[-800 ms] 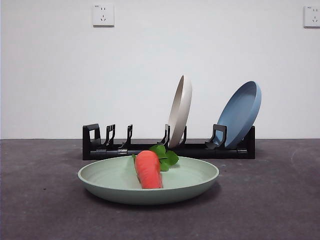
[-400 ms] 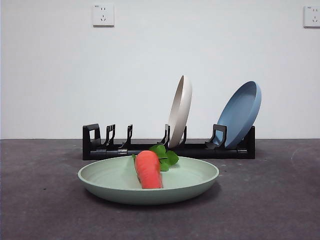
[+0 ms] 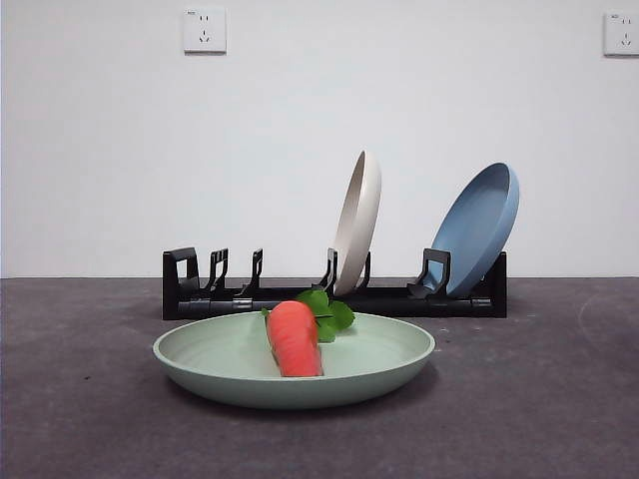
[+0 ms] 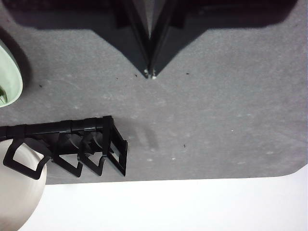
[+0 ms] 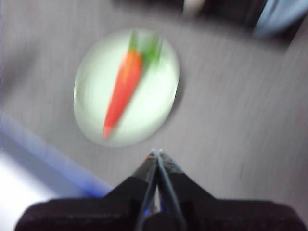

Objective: Take the green plate from the plate rack,put the plate on the table,take the carrot from the table,put the carrot in the plate

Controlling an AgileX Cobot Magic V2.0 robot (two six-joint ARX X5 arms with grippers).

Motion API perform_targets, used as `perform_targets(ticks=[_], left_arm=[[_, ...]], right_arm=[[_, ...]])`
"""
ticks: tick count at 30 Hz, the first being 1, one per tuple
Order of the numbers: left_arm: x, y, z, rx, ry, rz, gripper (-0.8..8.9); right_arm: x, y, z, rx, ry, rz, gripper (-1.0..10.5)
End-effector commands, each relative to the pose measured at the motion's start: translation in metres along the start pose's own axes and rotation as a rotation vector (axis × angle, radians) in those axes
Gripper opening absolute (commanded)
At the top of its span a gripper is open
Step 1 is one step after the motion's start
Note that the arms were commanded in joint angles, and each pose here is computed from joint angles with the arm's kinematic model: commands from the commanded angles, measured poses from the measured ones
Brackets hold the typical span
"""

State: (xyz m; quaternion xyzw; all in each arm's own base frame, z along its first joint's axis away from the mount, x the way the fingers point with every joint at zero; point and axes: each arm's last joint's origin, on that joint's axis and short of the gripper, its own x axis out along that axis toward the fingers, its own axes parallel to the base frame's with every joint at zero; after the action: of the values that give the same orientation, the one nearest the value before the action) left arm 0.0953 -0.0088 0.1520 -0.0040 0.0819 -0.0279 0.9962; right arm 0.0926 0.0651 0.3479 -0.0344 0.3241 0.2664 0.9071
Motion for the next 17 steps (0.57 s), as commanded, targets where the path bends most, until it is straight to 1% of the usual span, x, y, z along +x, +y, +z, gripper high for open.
perform_targets(ticks=[1,4,8,13,15,17], left_arm=[[0.001,0.000,-0.004,-0.010,0.010,0.004,-0.03],[0.001,0.000,-0.004,-0.010,0.010,0.004,-0.03],[0.001,0.000,-0.004,-0.010,0.010,0.004,-0.03],[0.001,0.000,-0.004,-0.010,0.010,0.004,-0.03],[0.001,0.000,-0.004,-0.010,0.010,0.004,-0.03],[0.001,0.000,-0.004,-0.010,0.010,0.004,-0.03]], right_arm=[[0.001,-0.013,0.002,0.008,-0.150,-0.009,0.0],[0.007,-0.029,-0.007,0.012,-0.262,-0.036,0.0],[0.019,-0.047,-0.033,0.002,-0.396,-0.121,0.0],[0.035,-0.055,-0.070,-0.020,-0.554,-0.207,0.0],[0.041,-0.057,-0.084,-0.017,-0.593,-0.260,0.0],[0.047,-0.059,-0.097,-0.003,-0.604,-0.301,0.0]])
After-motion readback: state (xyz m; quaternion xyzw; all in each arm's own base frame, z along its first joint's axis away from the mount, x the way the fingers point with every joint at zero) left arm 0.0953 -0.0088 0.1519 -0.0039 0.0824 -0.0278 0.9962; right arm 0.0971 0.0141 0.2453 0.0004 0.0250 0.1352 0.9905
